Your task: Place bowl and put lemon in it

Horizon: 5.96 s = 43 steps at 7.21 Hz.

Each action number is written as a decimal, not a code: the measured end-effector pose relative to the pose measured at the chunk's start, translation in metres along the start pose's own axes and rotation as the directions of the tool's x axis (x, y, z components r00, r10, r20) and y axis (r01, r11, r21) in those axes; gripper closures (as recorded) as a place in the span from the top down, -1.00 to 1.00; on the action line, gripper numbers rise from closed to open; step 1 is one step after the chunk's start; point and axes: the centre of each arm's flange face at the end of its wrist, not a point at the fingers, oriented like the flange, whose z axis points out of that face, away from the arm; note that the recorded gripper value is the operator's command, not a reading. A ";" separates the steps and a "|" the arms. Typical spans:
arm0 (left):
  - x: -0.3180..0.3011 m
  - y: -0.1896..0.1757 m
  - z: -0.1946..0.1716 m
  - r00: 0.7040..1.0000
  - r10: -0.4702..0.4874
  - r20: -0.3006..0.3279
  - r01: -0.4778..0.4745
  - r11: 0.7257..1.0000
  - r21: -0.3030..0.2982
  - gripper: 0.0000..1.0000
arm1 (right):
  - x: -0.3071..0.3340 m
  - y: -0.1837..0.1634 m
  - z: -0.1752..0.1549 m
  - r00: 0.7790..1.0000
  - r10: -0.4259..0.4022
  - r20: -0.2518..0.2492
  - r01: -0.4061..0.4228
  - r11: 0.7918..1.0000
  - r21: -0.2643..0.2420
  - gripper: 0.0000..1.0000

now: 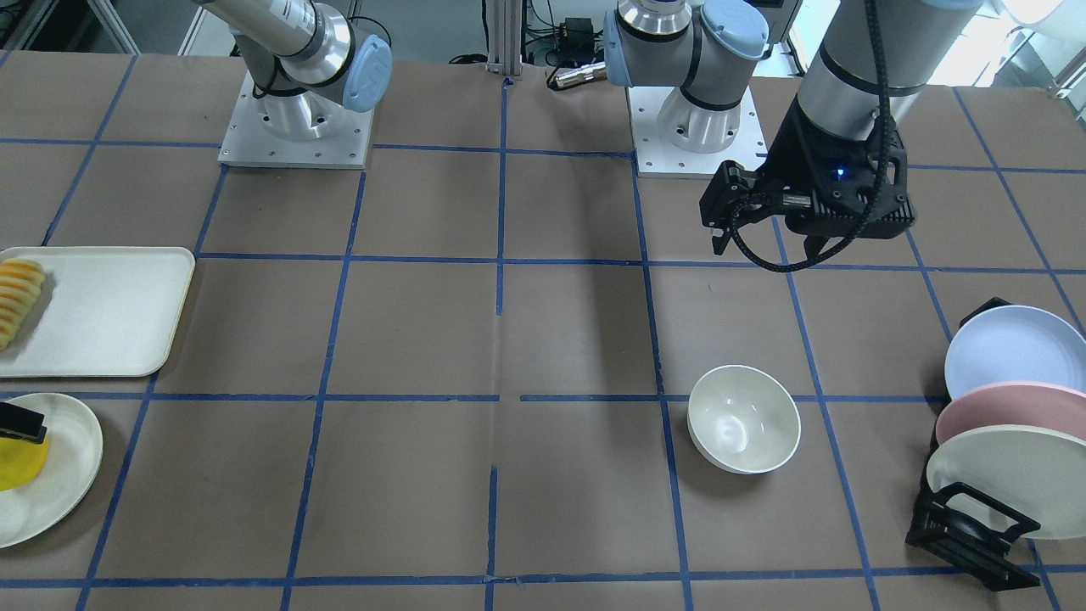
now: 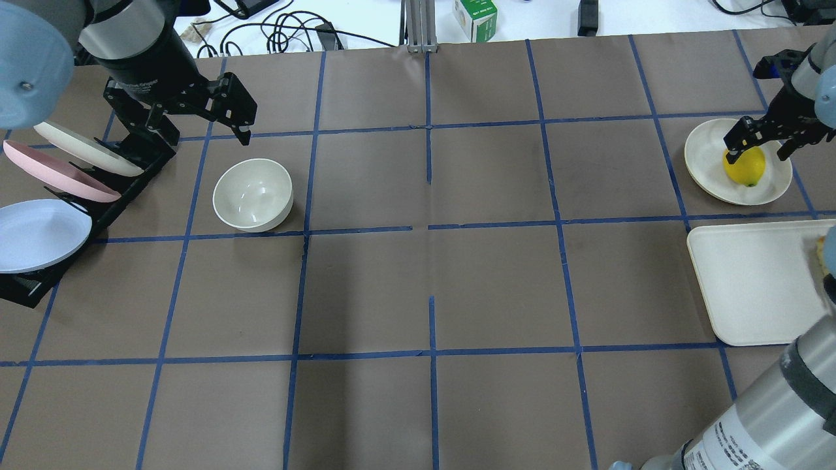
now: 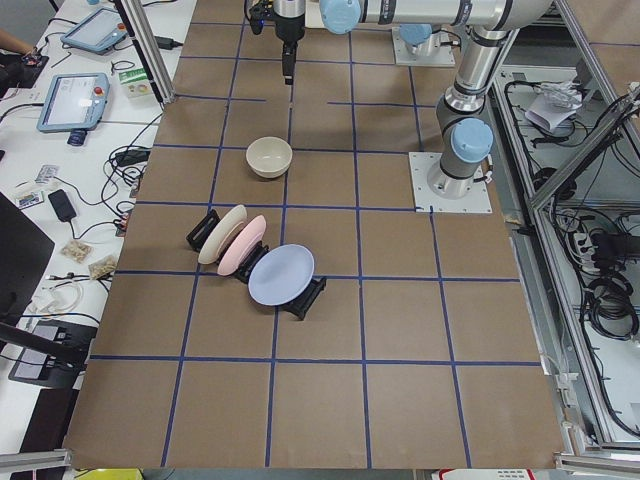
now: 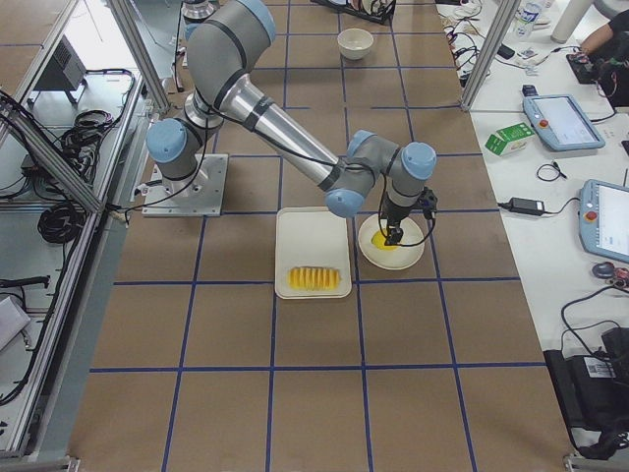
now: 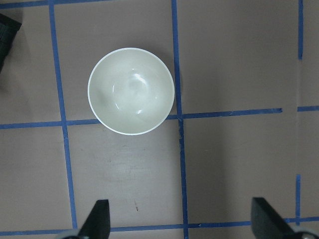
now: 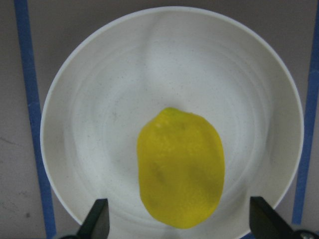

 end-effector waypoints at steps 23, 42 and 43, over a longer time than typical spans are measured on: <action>0.023 -0.089 0.245 0.984 0.004 -0.177 -0.014 0.999 -0.052 -1.00 | -0.220 0.055 -0.168 0.998 0.015 0.059 -0.013 0.999 -0.044 -1.00; 0.029 -0.015 0.073 0.993 0.121 0.009 -0.121 0.992 0.024 1.00 | -0.586 0.069 -0.049 0.992 0.058 0.111 -0.061 0.998 0.023 -0.10; 0.029 -0.013 0.070 0.993 0.121 0.008 -0.121 0.992 0.029 1.00 | -0.590 0.069 -0.043 0.992 0.066 0.107 -0.068 0.998 0.016 -0.06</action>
